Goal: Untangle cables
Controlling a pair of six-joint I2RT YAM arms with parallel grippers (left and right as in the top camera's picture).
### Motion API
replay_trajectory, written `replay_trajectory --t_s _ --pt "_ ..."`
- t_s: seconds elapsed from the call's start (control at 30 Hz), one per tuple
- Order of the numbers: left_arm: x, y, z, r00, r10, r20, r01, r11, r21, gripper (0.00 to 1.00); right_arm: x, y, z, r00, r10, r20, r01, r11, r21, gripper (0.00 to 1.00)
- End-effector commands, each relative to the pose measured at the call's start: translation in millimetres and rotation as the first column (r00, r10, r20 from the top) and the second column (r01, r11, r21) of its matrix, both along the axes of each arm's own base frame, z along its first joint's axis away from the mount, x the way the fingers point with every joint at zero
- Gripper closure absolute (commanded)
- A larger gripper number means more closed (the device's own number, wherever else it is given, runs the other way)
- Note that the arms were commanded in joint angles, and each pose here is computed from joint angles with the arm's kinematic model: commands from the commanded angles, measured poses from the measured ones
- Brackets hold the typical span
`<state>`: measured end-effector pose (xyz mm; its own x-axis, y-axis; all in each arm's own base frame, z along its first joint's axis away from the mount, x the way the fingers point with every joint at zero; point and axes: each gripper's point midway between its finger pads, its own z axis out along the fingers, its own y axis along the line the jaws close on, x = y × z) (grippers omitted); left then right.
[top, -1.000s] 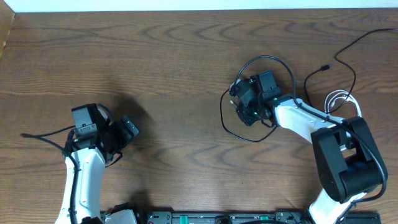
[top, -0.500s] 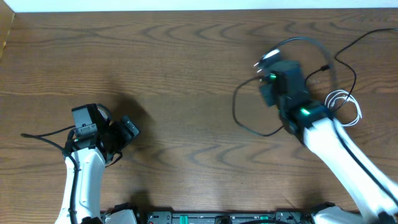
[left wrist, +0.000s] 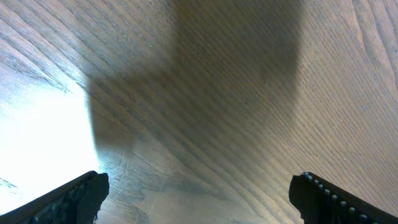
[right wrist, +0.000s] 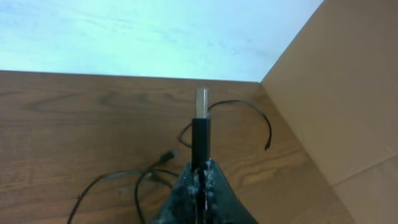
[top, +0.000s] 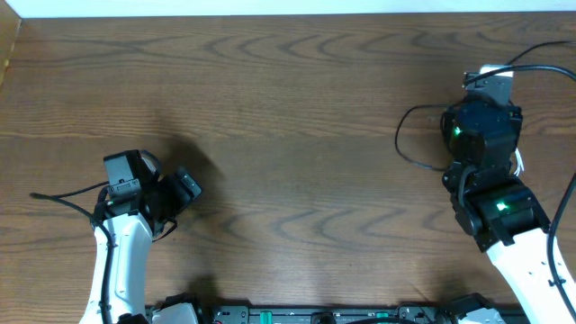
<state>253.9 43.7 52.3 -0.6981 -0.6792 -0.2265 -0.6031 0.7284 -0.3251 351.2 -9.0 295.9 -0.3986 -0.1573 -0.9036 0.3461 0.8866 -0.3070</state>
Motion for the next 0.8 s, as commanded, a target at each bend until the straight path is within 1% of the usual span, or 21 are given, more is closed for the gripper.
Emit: replay_trajectory --t_s 0.0,0.07,0.1,0.13,0.17,0.23,0.3,0.33,0.53,0.63,0.77 --pt "-1.7 2.3 -1.5 1.000 0.003 -0.008 -0.003 1.000 0.009 0.01 2.1 -6.7 -6.6 0.999 -0.047 -0.008 0.047 0.999 0.008 0.77" --pt "-1.7 2.3 -1.5 1.000 0.003 -0.009 -0.003 1.000 0.009 0.01 4.8 -6.0 -11.9 0.999 -0.047 -0.024 0.047 0.999 0.002 0.62" --pt "-1.7 2.3 -1.5 1.000 0.003 -0.009 -0.003 1.000 0.009 0.01 6.2 -5.4 -14.6 0.998 -0.047 -0.031 0.047 0.999 0.000 0.50" --pt "-1.7 2.3 -1.5 1.000 0.003 -0.009 -0.003 1.000 0.009 0.02 8.1 -4.8 -18.4 0.998 -0.047 -0.043 0.046 0.999 -0.004 0.35" --pt "-1.7 2.3 -1.5 1.000 0.003 -0.009 -0.003 1.000 0.009 0.02 10.2 -3.4 -22.4 0.998 -0.042 -0.055 0.042 0.999 -0.006 0.24" --pt "-1.7 2.3 -1.5 1.000 0.003 -0.009 -0.003 1.000 0.009 0.02 14.7 1.7 -30.1 0.997 -0.016 -0.077 0.016 1.000 0.001 0.12" --pt "-1.7 2.3 -1.5 1.000 0.003 -0.009 -0.003 1.000 0.009 0.01 19.4 8.7 -40.3 0.994 0.020 -0.108 -0.019 1.000 0.013 0.04" --pt "-1.7 2.3 -1.5 1.000 0.003 -0.009 -0.003 1.000 0.009 0.01 21.2 12.6 -45.6 0.991 0.041 -0.125 -0.038 0.999 0.021 0.01" --pt "-1.7 2.3 -1.5 1.000 0.003 -0.009 -0.003 1.000 0.009 0.02 26.3 49.1 -81.9 0.941 0.241 -0.238 -0.214 0.968 0.131 0.01" --pt "-1.7 2.3 -1.5 1.000 0.003 -0.009 -0.003 1.000 0.009 0.02 20.8 66.6 -98.4 0.895 0.337 -0.291 -0.288 0.937 0.199 0.01" --pt "-1.7 2.3 -1.5 1.000 0.003 -0.009 -0.003 1.000 0.009 0.01 9.7 80.6 -113.5 0.841 0.416 -0.346 -0.337 0.903 0.267 0.01"
